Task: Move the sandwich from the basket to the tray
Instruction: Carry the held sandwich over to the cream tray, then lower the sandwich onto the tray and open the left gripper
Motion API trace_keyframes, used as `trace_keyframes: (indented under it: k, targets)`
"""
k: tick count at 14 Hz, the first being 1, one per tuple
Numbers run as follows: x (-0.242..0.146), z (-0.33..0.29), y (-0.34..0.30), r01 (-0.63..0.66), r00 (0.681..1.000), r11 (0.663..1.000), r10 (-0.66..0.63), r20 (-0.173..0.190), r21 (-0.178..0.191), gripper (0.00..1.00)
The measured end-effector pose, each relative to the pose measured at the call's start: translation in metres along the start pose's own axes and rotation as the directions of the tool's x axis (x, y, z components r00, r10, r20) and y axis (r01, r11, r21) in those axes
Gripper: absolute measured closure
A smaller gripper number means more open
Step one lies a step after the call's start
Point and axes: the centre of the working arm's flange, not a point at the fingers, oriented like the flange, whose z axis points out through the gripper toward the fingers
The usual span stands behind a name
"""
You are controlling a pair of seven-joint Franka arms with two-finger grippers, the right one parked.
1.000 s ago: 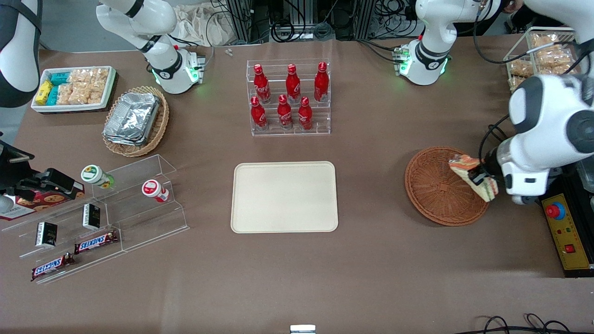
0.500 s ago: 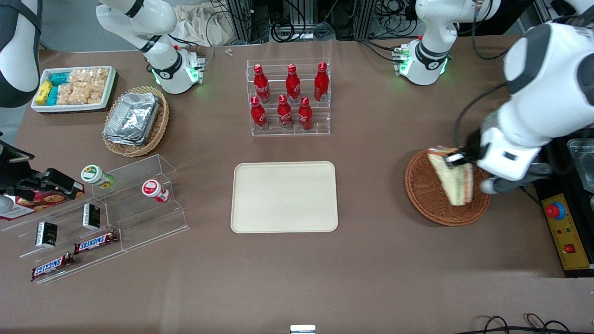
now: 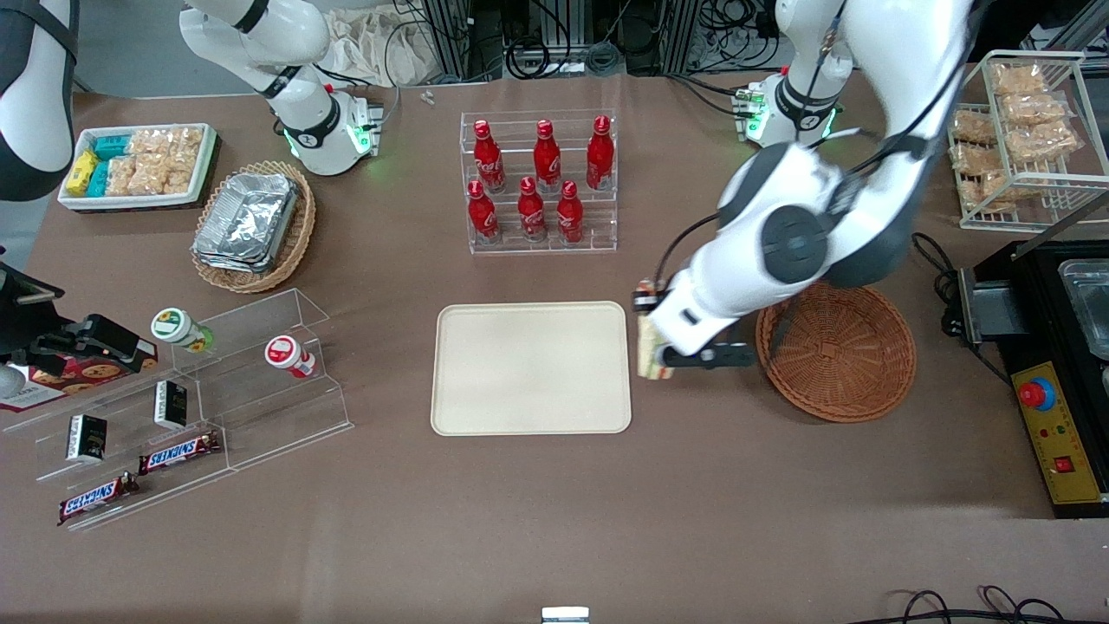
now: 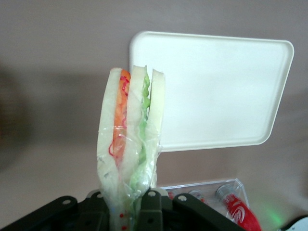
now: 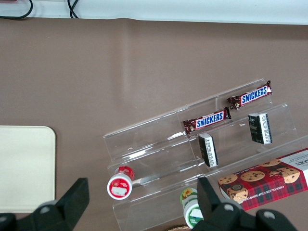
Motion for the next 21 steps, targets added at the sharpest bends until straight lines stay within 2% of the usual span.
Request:
trace_keyframes:
  k: [5,7,10,12,14,17,19,21]
  targets:
    - [0.015,0.123,0.035,-0.014,0.999,0.999,0.015,-0.041,0.037,0.81]
    - [0.02,0.16,0.036,-0.009,0.998,0.998,0.013,-0.066,0.062,0.81]
    - [0.02,0.198,0.034,0.001,0.998,0.994,0.006,-0.066,0.11,0.81]
    - [0.02,0.202,0.035,0.001,0.998,0.993,0.007,-0.068,0.114,0.81]
    - [0.021,0.201,0.036,0.0,0.997,0.993,0.009,-0.076,0.118,0.66]
    - [0.023,0.198,0.036,0.0,0.996,0.993,0.01,-0.085,0.118,0.37]
    - [0.031,0.181,0.04,0.006,0.993,0.995,0.005,-0.115,0.099,0.18]
    - [0.04,0.145,0.042,0.021,0.986,0.996,-0.007,-0.164,0.084,0.0]
